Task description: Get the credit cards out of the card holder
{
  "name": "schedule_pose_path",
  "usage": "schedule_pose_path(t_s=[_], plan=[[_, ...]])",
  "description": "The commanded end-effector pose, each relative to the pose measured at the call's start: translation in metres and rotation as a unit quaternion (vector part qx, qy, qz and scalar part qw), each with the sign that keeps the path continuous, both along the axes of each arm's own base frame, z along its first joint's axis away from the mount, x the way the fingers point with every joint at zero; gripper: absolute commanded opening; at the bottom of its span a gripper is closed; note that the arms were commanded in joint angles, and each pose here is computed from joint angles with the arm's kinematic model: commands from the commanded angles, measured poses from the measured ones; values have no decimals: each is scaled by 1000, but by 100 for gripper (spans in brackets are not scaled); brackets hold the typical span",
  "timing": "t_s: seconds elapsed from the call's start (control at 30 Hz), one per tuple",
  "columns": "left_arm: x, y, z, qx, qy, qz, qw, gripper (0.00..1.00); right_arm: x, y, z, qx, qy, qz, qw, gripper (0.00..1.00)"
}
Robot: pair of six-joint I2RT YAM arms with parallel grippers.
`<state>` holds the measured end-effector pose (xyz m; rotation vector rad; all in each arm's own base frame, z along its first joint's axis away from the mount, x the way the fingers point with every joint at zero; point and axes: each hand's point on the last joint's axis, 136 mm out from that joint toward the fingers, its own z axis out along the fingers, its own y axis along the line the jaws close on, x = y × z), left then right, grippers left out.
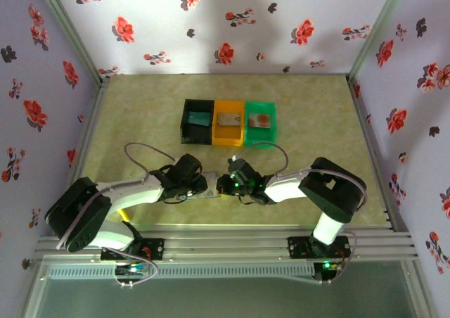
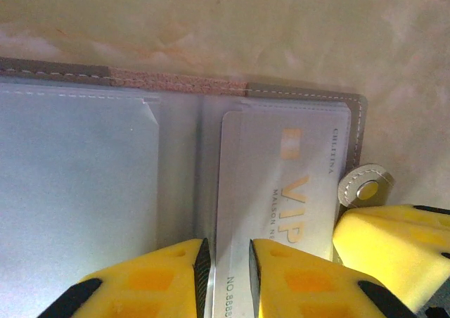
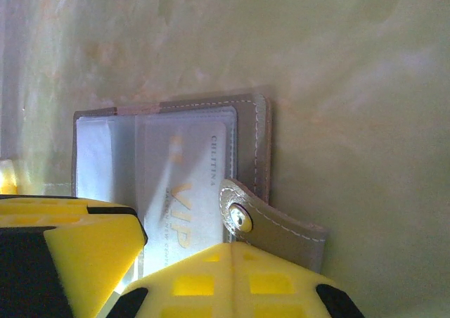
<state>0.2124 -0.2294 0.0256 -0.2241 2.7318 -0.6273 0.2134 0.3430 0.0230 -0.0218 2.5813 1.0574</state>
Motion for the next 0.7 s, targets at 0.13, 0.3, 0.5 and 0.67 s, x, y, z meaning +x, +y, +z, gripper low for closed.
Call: schedule_pose_path(t_s=[0.13, 0.3, 0.5, 0.67], plan=[[0, -1, -3, 3, -7, -1, 1000, 27, -11, -17, -31, -39, 35, -4, 999, 1], [1, -3, 1, -11, -17, -2, 1000, 26, -11, -17, -32, -37, 37, -5, 999, 1], [3, -5, 5, -23, -29, -4, 999, 26, -12, -15, -34, -32, 40, -4, 999, 1], [3, -5, 5, -24, -34, -7, 999, 25, -11, -14, -33, -30, 39, -4, 999, 1]])
